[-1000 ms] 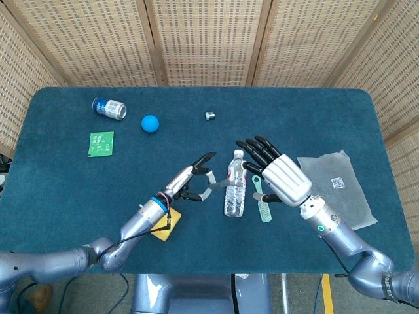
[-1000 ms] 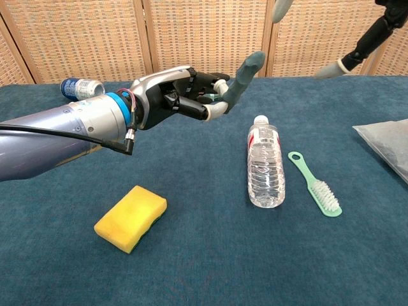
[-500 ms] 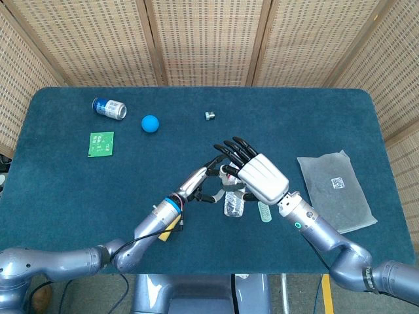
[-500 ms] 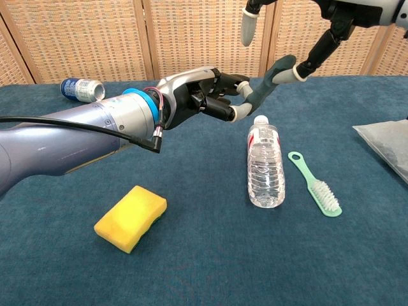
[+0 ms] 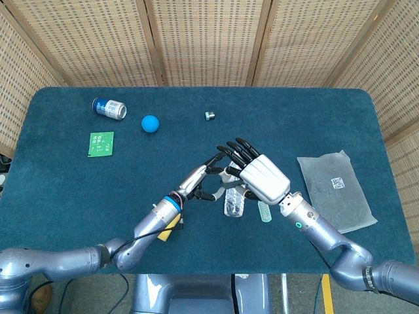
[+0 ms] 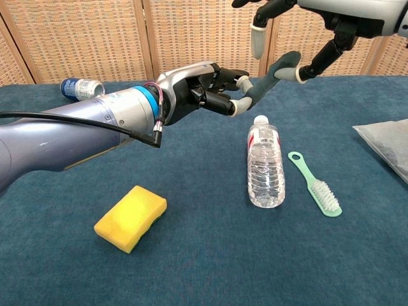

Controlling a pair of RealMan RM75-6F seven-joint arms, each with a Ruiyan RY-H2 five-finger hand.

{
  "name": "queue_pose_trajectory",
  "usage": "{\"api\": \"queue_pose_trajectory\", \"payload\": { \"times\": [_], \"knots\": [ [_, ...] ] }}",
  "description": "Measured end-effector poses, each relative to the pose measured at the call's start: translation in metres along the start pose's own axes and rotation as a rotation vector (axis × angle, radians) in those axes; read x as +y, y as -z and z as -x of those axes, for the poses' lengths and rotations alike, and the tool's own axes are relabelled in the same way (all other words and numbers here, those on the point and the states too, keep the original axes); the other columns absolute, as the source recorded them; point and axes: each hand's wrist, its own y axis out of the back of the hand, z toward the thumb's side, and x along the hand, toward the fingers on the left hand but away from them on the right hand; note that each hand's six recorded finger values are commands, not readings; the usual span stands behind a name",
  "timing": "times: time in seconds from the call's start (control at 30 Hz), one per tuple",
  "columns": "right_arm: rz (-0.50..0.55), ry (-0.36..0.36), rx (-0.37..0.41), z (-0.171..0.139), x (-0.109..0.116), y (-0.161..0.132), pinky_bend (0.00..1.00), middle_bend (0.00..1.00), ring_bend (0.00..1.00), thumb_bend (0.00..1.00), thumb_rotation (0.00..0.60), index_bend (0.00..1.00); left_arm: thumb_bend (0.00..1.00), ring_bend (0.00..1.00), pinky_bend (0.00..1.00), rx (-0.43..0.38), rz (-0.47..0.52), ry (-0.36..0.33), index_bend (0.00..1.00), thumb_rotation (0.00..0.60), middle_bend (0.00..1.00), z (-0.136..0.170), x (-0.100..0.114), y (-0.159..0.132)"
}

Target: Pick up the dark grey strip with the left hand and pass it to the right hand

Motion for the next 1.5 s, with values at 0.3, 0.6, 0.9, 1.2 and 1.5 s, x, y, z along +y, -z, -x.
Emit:
{"api": "queue_pose_trajectory", "payload": {
  "times": [0.3,0.6,0.9,1.2,1.5],
  "knots": [
    [-0.033,0.012,0.009,-0.001,0.002,-0.002,0.0,0.14,0.0,0.42,0.6,0.48,0.5,0.0,0.0,-0.012,0.016,-0.006,0.79,0.6,0.0,0.002,0.003,-0.007],
    [-0.023,0.018,-0.02,-0.005,0.004,0.006,0.0,0.14,0.0,0.42,0.6,0.46,0.5,0.0,0.0,-0.01,0.022,-0.022,0.79,0.6,0.0,0.003,0.014,-0.008],
    [0.002,0.021,-0.011,-0.004,0.003,0.001,0.0,0.15,0.0,0.44,0.6,0.48,0.5,0.0,0.0,-0.007,0.022,-0.017,0.79,0.6,0.0,0.004,0.013,-0.008],
    [0.002,0.018,-0.017,0.0,0.002,0.001,0.0,0.15,0.0,0.47,0.6,0.5,0.5,0.0,0.0,-0.006,0.025,-0.009,0.79,0.6,0.0,0.003,0.008,-0.007],
    [-0.001,0.02,-0.014,0.0,0.002,0.0,0.0,0.15,0.0,0.5,0.6,0.53,0.5,0.0,0.0,-0.008,0.027,-0.006,0.79,0.6,0.0,0.003,0.007,-0.007]
  ]
}}
